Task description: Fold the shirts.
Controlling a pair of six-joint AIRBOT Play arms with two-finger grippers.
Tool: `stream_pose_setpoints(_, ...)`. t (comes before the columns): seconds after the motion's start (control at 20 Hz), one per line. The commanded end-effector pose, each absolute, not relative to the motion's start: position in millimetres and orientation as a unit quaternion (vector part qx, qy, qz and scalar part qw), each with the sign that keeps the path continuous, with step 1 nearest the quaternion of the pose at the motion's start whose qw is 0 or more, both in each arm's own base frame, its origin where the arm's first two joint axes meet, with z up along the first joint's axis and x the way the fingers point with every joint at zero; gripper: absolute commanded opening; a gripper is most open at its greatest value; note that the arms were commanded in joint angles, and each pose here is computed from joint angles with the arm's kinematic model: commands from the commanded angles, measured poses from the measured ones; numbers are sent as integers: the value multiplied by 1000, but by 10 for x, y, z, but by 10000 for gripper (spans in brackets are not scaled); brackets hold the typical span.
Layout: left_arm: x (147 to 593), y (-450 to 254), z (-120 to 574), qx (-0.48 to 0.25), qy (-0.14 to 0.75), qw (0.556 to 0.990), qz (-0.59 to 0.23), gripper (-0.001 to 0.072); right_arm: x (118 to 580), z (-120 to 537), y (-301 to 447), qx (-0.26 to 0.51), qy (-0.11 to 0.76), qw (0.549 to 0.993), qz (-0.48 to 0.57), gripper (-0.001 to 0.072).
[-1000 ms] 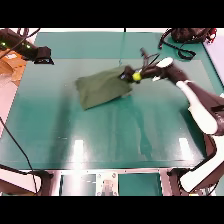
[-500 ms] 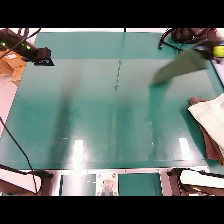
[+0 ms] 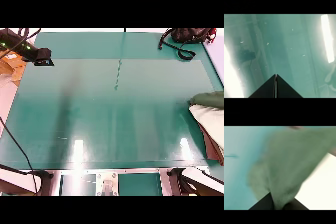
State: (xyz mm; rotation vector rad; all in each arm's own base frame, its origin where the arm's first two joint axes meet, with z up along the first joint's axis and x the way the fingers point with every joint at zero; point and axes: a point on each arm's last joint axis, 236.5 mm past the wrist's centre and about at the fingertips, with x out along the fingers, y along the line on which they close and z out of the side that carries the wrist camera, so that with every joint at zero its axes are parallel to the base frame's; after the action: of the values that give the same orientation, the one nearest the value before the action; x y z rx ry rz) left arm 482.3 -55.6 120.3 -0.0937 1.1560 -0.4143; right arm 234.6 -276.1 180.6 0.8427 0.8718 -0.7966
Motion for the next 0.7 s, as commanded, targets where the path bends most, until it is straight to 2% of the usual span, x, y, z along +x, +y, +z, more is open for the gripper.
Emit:
stream_pose_setpoints(0.0,4823,-562,1201,-44,542,816,-197,22,1428,1321,-2784,396,481,633,-460,20)
stream_pose_setpoints(0.25,4773,-566,1182,-43,551,809,-199,22,873,539,-2588,382,580,532,-484,23)
stream_pose_setpoints(0.3,4761,-568,1180,-43,553,808,-200,23,769,451,-2554,376,596,514,-488,172)
stream_pose_setpoints(0.35,4760,-568,1180,-43,553,808,-200,23,692,406,-2530,372,609,500,-491,528)
stream_pose_setpoints(0.4,4761,-568,1181,-43,553,808,-200,22,658,421,-2529,370,614,493,-493,618)
stream_pose_setpoints(0.5,4787,-565,1191,-43,548,812,-199,22,801,560,-2621,376,587,512,-501,618)
stream_pose_setpoints(0.55,4820,-563,1205,-44,542,816,-197,22,1039,667,-2656,387,562,541,-491,616)
stream_pose_setpoints(0.6,4851,-560,1222,-44,536,820,-195,22,1373,780,-2663,394,538,584,-463,508)
stream_pose_setpoints(0.65,4866,-559,1247,-44,531,823,-194,22,1802,925,-2624,394,511,638,-420,100)
